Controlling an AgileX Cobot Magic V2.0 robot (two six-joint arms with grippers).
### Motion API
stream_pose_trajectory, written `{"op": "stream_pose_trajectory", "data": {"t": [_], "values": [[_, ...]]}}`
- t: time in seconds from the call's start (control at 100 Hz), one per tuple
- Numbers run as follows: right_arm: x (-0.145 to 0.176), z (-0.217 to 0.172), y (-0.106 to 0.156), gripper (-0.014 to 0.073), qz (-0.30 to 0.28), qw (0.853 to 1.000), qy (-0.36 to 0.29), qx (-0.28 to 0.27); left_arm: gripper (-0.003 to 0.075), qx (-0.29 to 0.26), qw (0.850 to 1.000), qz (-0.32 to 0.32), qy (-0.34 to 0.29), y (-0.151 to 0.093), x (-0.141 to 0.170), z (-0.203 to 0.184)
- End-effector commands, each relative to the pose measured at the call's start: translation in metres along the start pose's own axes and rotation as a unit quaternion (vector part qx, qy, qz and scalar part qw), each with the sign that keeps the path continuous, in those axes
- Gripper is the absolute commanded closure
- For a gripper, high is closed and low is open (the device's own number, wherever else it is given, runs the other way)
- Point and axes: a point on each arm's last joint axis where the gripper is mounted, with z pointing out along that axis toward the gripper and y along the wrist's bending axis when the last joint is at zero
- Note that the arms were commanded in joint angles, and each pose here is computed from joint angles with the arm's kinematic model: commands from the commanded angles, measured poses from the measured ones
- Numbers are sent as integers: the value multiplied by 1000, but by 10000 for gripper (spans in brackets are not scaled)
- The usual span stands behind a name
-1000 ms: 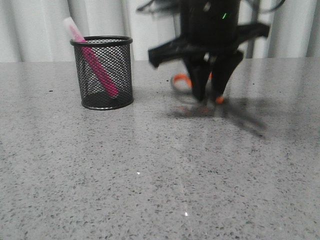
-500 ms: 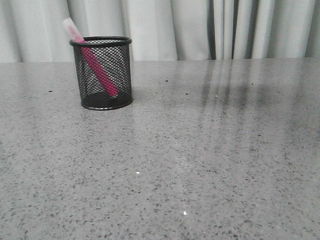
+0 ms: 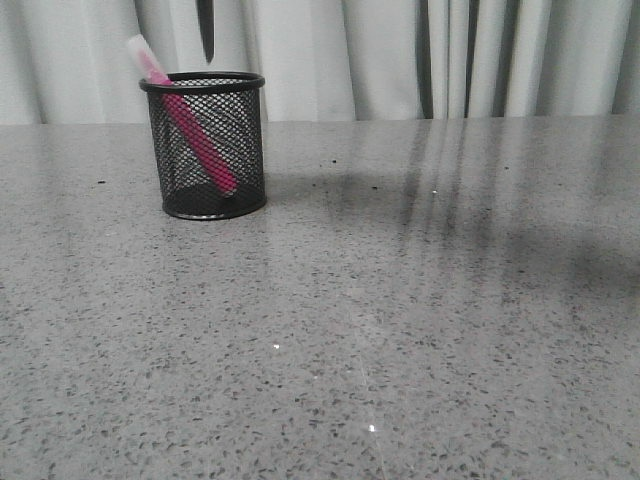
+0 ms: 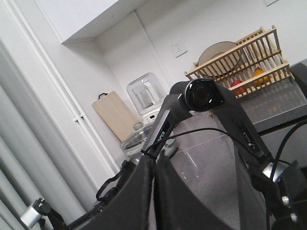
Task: Put pen and scissors into bin
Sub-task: 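Carry the scissors with the right gripper over the mesh cup, then drop the scissors blades-down into the cup and open the right gripper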
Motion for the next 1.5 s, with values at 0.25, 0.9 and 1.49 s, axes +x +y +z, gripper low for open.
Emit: {"op": "stream_pose_trajectory", "data": {"t": [0.25, 0.9, 1.49], "values": [[4, 9, -3, 664, -5, 999, -37, -12, 739, -7, 1000, -12, -12, 6, -5, 2], [37, 14, -9, 506, 0, 999, 41, 7, 739, 4, 1000, -23, 1, 4, 5, 4], [-18, 2, 1, 219, -10, 999, -43, -9, 739, -44, 999, -7, 19, 13, 8, 4]]}}
